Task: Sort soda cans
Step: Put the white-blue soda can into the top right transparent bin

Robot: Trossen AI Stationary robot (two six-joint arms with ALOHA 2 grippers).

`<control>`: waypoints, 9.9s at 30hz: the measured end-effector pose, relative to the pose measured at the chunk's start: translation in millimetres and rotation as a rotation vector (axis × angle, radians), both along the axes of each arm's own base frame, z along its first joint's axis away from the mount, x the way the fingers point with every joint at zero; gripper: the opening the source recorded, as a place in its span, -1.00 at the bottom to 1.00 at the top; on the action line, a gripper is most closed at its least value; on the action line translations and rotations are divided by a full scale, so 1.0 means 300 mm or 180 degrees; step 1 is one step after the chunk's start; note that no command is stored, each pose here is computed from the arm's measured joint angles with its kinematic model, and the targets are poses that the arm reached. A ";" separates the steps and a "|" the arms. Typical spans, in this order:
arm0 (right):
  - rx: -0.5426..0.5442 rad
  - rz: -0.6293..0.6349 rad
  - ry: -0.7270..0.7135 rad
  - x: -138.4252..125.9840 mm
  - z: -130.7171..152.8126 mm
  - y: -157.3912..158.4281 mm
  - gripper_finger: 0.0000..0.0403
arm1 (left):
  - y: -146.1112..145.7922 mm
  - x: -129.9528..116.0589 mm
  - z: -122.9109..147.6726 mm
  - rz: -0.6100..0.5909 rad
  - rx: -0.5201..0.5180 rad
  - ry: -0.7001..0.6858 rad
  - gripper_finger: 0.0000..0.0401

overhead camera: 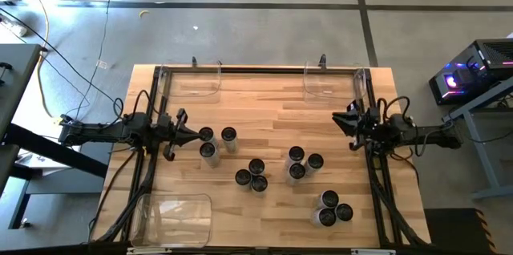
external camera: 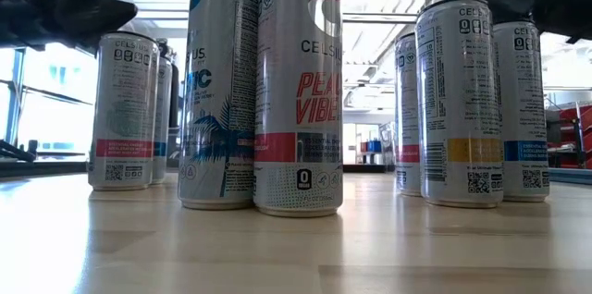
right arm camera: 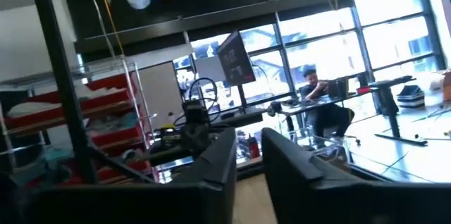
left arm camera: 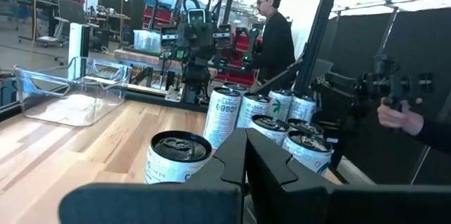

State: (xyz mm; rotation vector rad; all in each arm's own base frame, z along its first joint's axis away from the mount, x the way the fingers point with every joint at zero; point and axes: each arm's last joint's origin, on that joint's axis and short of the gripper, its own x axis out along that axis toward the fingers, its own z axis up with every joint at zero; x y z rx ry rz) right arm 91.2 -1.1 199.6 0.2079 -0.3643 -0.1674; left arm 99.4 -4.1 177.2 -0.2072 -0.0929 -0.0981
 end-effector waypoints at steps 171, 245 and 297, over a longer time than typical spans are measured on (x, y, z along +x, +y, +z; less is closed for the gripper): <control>0.1221 -0.1040 0.5314 0.424 0.235 -0.922 0.20 | 0.018 -0.005 0.032 0.0666 0.0414 -0.0315 -1.00; 0.0829 0.0496 0.4744 0.155 0.467 0.631 0.84 | 0.025 -0.006 0.030 0.0897 0.0372 -0.0274 -1.00; 0.0841 0.0397 0.6122 0.246 0.254 0.785 0.18 | 0.025 -0.003 0.012 0.0879 0.0325 -0.0102 -1.00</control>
